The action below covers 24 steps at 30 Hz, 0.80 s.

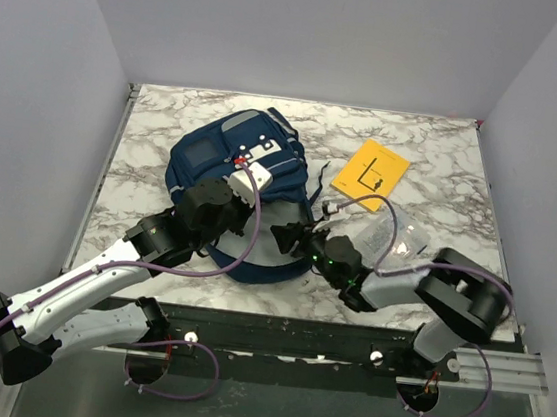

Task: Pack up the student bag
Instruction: Place the book in the student bag, then pick up the book from the center of the board.

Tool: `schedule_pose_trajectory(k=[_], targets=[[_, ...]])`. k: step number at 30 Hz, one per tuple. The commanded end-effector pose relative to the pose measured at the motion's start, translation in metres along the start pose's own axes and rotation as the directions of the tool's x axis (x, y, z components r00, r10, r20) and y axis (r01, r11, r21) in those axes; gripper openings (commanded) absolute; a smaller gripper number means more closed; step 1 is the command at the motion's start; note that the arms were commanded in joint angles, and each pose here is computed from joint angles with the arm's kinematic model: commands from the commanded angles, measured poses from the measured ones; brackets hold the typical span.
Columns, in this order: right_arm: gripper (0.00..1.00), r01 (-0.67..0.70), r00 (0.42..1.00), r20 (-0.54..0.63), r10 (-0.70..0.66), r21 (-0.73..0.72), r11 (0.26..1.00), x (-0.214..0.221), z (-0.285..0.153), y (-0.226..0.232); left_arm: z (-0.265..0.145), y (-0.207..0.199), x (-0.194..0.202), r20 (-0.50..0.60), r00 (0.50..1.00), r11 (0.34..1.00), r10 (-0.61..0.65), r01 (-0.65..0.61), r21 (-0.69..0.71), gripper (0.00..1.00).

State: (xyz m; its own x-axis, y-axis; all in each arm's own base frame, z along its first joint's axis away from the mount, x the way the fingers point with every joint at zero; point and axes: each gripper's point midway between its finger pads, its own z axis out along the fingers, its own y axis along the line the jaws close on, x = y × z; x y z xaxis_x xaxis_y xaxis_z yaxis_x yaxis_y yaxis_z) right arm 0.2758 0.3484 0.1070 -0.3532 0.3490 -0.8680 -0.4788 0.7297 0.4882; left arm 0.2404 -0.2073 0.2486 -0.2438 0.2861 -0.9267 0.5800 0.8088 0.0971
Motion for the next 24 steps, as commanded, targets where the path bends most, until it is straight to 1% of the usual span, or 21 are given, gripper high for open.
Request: schedule_pose_trajectory(k=[1, 3, 4, 5, 6, 7, 9, 11, 13, 15, 18, 19, 20, 21, 23, 24], targets=[[0.56, 0.002, 0.974, -0.225, -0.026, -0.106, 0.994, 0.018, -0.054, 0.014, -0.008, 0.007, -0.034, 0.110, 0.993, 0.999, -0.037, 0.041, -0.031, 0.00], [0.61, 0.022, 0.967, -0.251, -0.051, -0.118, 0.993, 0.008, -0.075, 0.015, -0.007, 0.007, -0.034, 0.101, 0.994, 0.999, -0.037, 0.040, -0.036, 0.00], [0.63, 0.040, 0.971, -0.229, -0.064, -0.105, 0.994, -0.004, -0.083, 0.012, -0.007, 0.006, -0.034, 0.099, 0.994, 0.999, -0.037, 0.040, -0.029, 0.00], [0.65, 0.057, 0.974, -0.217, -0.065, -0.044, 0.997, -0.013, -0.091, 0.001, -0.007, 0.005, -0.034, 0.097, 0.995, 0.999, -0.038, 0.040, -0.023, 0.00], [0.68, 0.078, 0.981, -0.180, -0.067, 0.056, 0.995, -0.025, -0.096, -0.018, -0.007, 0.004, -0.034, 0.095, 0.995, 0.999, -0.040, 0.042, -0.019, 0.00], [0.69, 0.103, 0.989, -0.127, -0.081, 0.172, 0.980, -0.039, -0.105, -0.041, -0.008, 0.004, -0.034, 0.095, 0.995, 0.999, -0.041, 0.043, -0.016, 0.00], [0.74, 0.113, 0.994, -0.027, -0.110, 0.321, 0.940, -0.066, -0.121, -0.071, -0.007, 0.004, -0.033, 0.092, 0.995, 0.999, -0.040, 0.042, -0.017, 0.00], [0.80, 0.114, 0.986, 0.065, -0.152, 0.401, 0.909, -0.092, -0.133, -0.085, -0.005, 0.003, -0.031, 0.087, 0.996, 0.999, -0.037, 0.039, -0.018, 0.00], [0.87, 0.118, 0.975, 0.111, -0.195, 0.483, 0.867, -0.113, -0.138, -0.099, -0.004, 0.002, -0.030, 0.080, 0.996, 0.999, -0.039, 0.040, -0.014, 0.00], [0.92, 0.116, 0.971, 0.103, -0.214, 0.578, 0.808, -0.130, -0.135, -0.117, -0.004, 0.001, -0.030, 0.078, 0.996, 0.999, -0.044, 0.045, -0.009, 0.00], [0.99, 0.085, 0.985, 0.052, -0.167, 0.690, 0.719, -0.152, -0.121, -0.157, -0.003, -0.001, -0.030, 0.073, 0.996, 0.999, -0.046, 0.047, -0.001, 0.00], [1.00, 0.073, 0.990, 0.034, -0.134, 0.691, 0.719, -0.157, -0.112, -0.164, -0.002, -0.001, -0.029, 0.072, 0.996, 0.999, -0.046, 0.046, -0.001, 0.00], [1.00, 0.068, 0.995, 0.004, -0.100, 0.710, 0.701, -0.158, -0.105, -0.179, -0.002, -0.001, -0.029, 0.069, 0.997, 0.999, -0.045, 0.045, -0.003, 0.00], [1.00, 0.065, 0.998, -0.031, -0.061, 0.705, 0.707, -0.157, -0.093, -0.188, -0.002, 0.000, -0.028, 0.067, 0.997, 0.999, -0.043, 0.044, -0.006, 0.00], [1.00, 0.021, 0.994, -0.091, 0.064, 0.715, 0.699, -0.156, -0.076, -0.209, -0.002, 0.001, -0.027, 0.066, 0.997, 0.999, -0.040, 0.041, -0.013, 0.00], [1.00, -0.017, 0.985, -0.112, 0.134, 0.703, 0.711, -0.153, -0.067, -0.217, -0.001, 0.002, -0.027, 0.063, 0.997, 0.999, -0.035, 0.037, -0.017, 0.00]])
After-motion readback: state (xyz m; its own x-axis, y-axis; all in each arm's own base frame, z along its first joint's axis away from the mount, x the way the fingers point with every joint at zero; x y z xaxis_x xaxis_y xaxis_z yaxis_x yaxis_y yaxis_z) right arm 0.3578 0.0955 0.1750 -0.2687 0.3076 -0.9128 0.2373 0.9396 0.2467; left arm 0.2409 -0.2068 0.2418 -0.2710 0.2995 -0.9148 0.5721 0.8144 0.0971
